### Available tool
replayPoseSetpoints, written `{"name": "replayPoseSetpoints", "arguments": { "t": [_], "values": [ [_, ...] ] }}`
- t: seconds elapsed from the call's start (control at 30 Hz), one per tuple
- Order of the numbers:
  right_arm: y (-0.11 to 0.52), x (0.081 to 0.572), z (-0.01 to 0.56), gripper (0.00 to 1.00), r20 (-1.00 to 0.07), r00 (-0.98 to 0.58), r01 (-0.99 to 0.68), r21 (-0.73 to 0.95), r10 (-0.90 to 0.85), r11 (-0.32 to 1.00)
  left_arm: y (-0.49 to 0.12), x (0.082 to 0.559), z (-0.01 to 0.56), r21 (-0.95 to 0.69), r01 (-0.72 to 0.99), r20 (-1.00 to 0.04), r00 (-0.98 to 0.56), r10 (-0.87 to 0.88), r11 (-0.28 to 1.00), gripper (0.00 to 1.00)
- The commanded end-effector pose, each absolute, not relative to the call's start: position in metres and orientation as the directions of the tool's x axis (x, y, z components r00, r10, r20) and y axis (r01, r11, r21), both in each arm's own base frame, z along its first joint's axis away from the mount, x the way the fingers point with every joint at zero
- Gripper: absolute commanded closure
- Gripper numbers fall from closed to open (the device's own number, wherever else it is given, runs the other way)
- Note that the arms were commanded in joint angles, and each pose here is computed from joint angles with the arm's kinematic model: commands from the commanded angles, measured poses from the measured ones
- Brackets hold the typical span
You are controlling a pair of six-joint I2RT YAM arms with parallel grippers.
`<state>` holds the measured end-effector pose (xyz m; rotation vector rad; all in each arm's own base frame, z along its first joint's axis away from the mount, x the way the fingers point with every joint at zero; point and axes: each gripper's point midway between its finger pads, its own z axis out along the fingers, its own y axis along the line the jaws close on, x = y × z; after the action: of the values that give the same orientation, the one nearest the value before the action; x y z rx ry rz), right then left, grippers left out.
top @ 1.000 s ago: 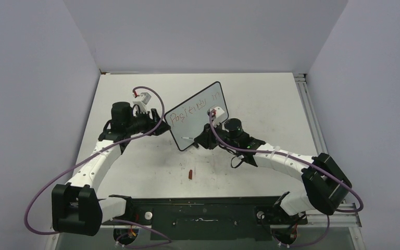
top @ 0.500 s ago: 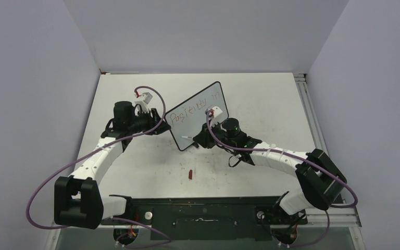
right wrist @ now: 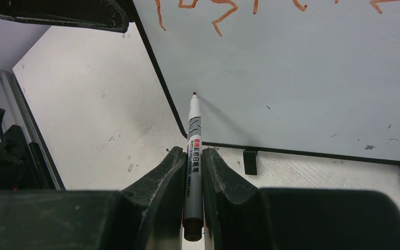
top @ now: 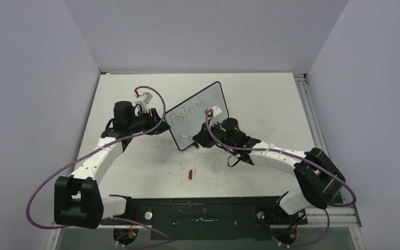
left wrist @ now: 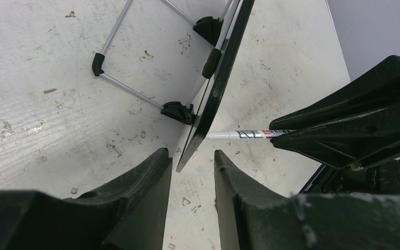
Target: Write a sentence on the whiteboard
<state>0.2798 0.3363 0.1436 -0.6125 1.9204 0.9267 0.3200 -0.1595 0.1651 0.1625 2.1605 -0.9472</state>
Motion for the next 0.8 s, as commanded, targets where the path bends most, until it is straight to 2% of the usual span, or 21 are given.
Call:
{"name": "replayPoseSetpoints", "arguments": {
  "t": [0.0,0.77],
  "values": [
    [0.349,0.297,0.182,0.95,-0.923,-0.384,-0.749,0.33,0.029,0.574,-0.164,0.332,0.191,-0.561,0.447,-0.739,-0.65,-0.178,0.696,0.67],
    [0.354,0.284,0.158,0.95,-0.91,-0.413,-0.771,0.321,-0.047,0.55,-0.165,0.331,0.19,-0.565,0.452,-0.737,-0.653,-0.175,0.69,0.71]
  ]
}}
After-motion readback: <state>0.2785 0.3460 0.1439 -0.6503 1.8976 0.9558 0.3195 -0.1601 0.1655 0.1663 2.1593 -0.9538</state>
